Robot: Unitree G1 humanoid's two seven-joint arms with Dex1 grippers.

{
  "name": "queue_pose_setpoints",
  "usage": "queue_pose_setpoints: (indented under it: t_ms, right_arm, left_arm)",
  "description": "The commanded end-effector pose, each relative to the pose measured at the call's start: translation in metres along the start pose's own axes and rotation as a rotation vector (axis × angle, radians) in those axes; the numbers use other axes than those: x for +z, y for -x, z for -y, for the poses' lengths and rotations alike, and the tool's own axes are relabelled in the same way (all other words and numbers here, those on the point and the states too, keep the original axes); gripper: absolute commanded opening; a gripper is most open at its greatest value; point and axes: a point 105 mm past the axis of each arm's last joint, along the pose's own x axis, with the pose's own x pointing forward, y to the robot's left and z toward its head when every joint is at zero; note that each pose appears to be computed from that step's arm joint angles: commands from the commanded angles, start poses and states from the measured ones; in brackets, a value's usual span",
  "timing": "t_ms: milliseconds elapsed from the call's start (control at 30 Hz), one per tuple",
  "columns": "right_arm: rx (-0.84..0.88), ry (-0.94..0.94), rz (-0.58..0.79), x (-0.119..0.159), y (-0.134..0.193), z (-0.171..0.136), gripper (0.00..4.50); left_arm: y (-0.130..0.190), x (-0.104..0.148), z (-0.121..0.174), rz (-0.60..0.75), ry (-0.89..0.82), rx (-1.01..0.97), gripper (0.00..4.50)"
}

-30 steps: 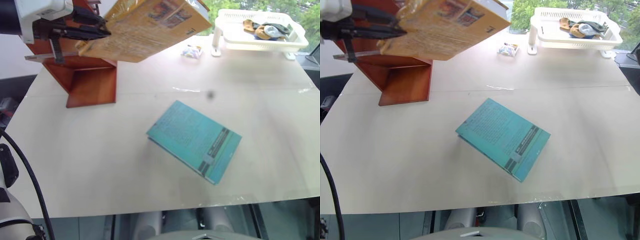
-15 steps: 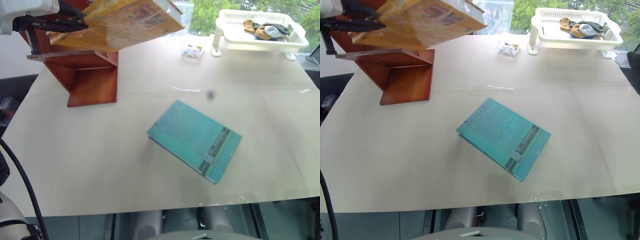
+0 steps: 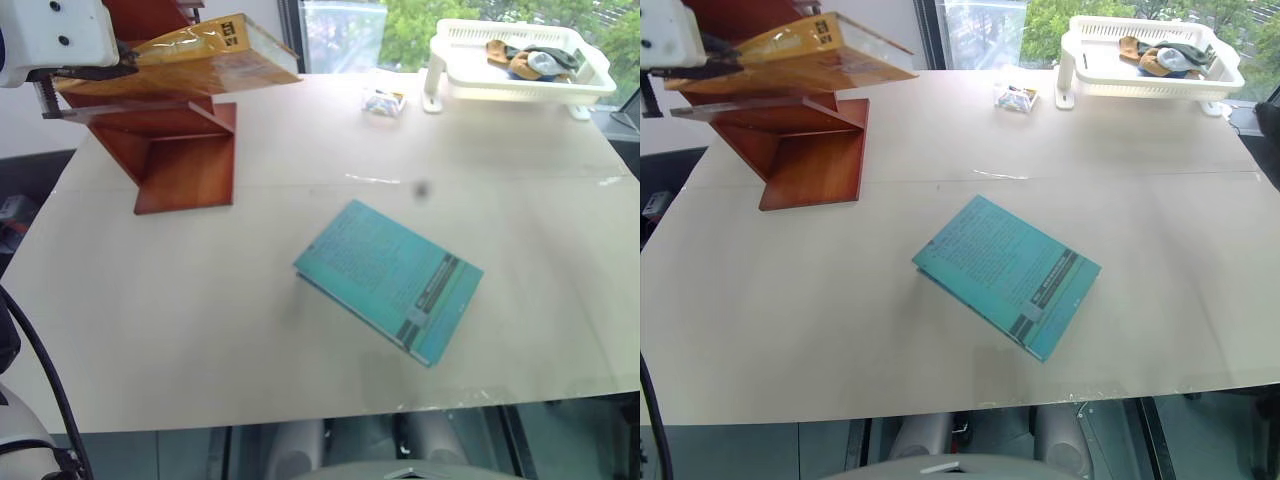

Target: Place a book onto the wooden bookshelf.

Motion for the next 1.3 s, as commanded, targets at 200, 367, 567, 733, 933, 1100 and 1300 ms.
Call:
queue_pose_setpoints:
  t_ms: [200,367,567,733,933,1100,1300]
  right_arm:
    - [0.094,0.068,-0.003,0.013,-0.008,-0.012,4.5]
    - [0.107,0.074,-0.013,0.009,-0.021,-0.013,4.5]
    - [0.111,0.079,-0.019,0.01,-0.026,-0.016,4.5]
    - [0.112,0.078,-0.016,0.012,-0.026,-0.018,4.5]
    - [0.102,0.08,-0.009,0.015,-0.019,-0.015,4.5]
    - [0.091,0.081,-0.004,0.016,-0.011,-0.013,4.5]
    - [0.073,0.084,0.005,0.016,-0.006,-0.011,4.5]
  left_arm:
    - [0.02,-0.018,-0.015,-0.113,-0.059,0.071,0.59]
    - [0.021,-0.031,-0.006,-0.172,-0.039,0.016,0.59]
    - [0.021,-0.04,0.002,-0.21,-0.02,-0.028,0.59]
    - [0.021,-0.044,0.007,-0.234,-0.007,-0.059,0.59]
    - [0.02,-0.048,0.013,-0.237,0.012,-0.079,0.59]
    - [0.02,-0.051,0.018,-0.25,0.03,-0.11,0.59]
    - [0.021,-0.052,0.021,-0.263,0.046,-0.133,2.18]
